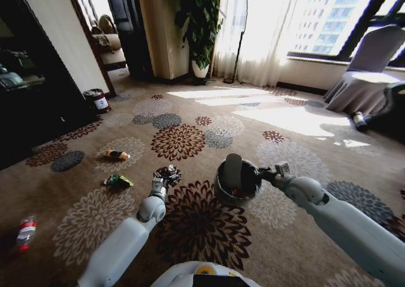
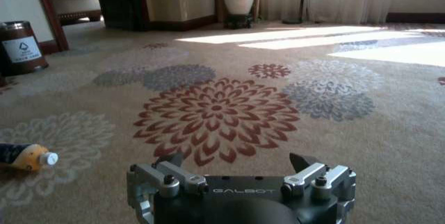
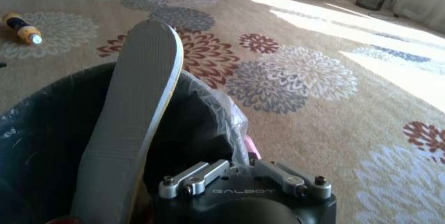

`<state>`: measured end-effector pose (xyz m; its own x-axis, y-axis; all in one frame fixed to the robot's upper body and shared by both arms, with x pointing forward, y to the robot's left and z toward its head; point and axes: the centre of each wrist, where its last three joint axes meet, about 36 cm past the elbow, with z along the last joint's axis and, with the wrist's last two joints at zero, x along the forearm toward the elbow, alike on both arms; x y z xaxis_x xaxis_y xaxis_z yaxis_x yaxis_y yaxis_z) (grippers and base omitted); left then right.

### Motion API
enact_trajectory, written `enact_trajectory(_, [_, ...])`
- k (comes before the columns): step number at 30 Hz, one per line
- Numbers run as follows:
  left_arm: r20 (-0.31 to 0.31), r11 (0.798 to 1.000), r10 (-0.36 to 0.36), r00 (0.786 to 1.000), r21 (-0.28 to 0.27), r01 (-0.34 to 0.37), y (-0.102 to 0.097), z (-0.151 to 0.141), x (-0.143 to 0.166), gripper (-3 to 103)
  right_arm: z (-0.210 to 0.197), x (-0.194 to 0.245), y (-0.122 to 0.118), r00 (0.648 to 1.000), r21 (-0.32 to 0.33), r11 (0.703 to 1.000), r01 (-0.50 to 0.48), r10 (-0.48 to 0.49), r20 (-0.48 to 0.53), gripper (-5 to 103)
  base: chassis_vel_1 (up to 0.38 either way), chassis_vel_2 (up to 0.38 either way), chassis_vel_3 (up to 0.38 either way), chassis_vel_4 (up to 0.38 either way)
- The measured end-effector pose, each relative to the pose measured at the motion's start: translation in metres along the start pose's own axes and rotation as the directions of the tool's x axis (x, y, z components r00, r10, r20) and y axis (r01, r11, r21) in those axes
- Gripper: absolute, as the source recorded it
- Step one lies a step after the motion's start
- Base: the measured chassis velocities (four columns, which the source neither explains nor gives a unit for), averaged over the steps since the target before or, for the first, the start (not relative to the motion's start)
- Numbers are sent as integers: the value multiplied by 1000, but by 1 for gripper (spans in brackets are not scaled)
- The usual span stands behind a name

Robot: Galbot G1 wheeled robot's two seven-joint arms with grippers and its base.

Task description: Pick up the trash from the ground and place it into the trash bin.

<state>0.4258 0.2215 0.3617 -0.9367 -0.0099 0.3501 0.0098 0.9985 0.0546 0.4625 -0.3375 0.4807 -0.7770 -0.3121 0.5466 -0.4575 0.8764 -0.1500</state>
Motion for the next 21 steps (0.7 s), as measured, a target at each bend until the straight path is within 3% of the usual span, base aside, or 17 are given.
enact_trajectory(14, [-15,999,3,1000,38,-2,-3,-1,5,100,-7,-8,0,1000,0,1000,5,-5,5,1,-126,121,123,-120])
enact_trajectory(21, [-100,989,-78,992,115,89,-21,7,6,100,-3,-5,2,1000,-7,1000,11,-11,-3,1,-98,98,118,-96])
